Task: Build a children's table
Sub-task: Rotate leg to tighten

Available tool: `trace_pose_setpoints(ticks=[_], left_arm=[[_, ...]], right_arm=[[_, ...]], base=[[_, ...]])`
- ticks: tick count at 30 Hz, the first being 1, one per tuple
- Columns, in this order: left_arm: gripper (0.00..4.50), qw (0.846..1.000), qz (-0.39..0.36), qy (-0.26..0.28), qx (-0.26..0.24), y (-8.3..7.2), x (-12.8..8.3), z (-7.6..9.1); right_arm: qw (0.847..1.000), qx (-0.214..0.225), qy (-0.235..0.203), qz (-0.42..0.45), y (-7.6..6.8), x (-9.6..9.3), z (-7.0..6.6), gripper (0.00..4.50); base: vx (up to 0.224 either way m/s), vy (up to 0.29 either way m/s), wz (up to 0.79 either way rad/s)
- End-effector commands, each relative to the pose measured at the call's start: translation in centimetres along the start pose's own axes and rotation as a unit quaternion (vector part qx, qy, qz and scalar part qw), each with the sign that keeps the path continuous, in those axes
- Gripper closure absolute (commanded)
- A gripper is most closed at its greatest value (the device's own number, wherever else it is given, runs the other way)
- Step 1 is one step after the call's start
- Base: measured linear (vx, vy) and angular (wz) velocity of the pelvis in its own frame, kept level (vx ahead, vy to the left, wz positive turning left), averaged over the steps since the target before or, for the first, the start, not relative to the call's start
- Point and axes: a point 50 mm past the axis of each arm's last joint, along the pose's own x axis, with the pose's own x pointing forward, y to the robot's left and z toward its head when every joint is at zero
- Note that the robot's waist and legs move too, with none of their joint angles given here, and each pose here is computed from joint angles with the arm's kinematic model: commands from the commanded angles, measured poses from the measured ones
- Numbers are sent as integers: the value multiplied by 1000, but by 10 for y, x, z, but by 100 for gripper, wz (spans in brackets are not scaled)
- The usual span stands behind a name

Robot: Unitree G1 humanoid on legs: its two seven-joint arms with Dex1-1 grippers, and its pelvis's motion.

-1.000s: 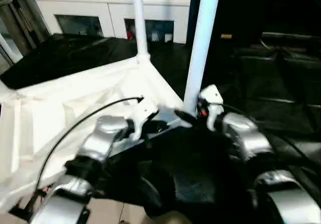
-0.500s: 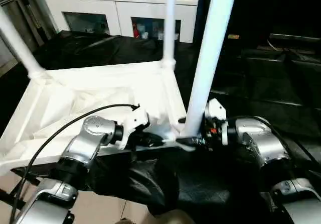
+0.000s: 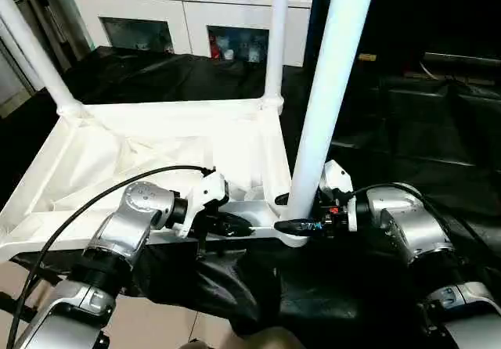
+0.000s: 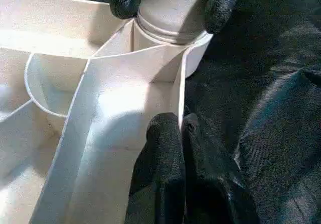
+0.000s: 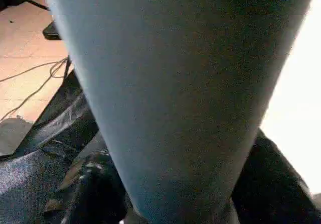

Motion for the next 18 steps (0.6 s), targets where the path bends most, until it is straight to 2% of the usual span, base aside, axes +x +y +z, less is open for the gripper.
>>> trace_pose_setpoints(ticks=[1,6,10,13,16,17,18], left_arm=[[450,1000,12,-22,11,2,2,9],[450,998,46,-36,-2,4,9,12],[450,992,112,-47,-19,13,21,16],[450,985,163,-43,-31,18,36,20],[450,981,185,-44,-37,21,43,23],[450,978,199,-46,-39,22,49,26],[450,973,222,-50,-45,24,59,31]], right_arm=[[998,33,20,44,12,12,-15,220],[999,51,-2,8,12,19,-18,239],[992,81,-24,-91,1,28,-21,246],[978,114,-34,-171,-6,43,-25,246],[969,133,-30,-208,-8,50,-29,247],[958,150,-27,-243,-10,56,-31,247],[939,173,-22,-296,-14,66,-34,247]], base=[[0,0,0],[0,0,0],[0,0,0],[0,0,0],[0,0,0],[0,0,0],[0,0,0]])
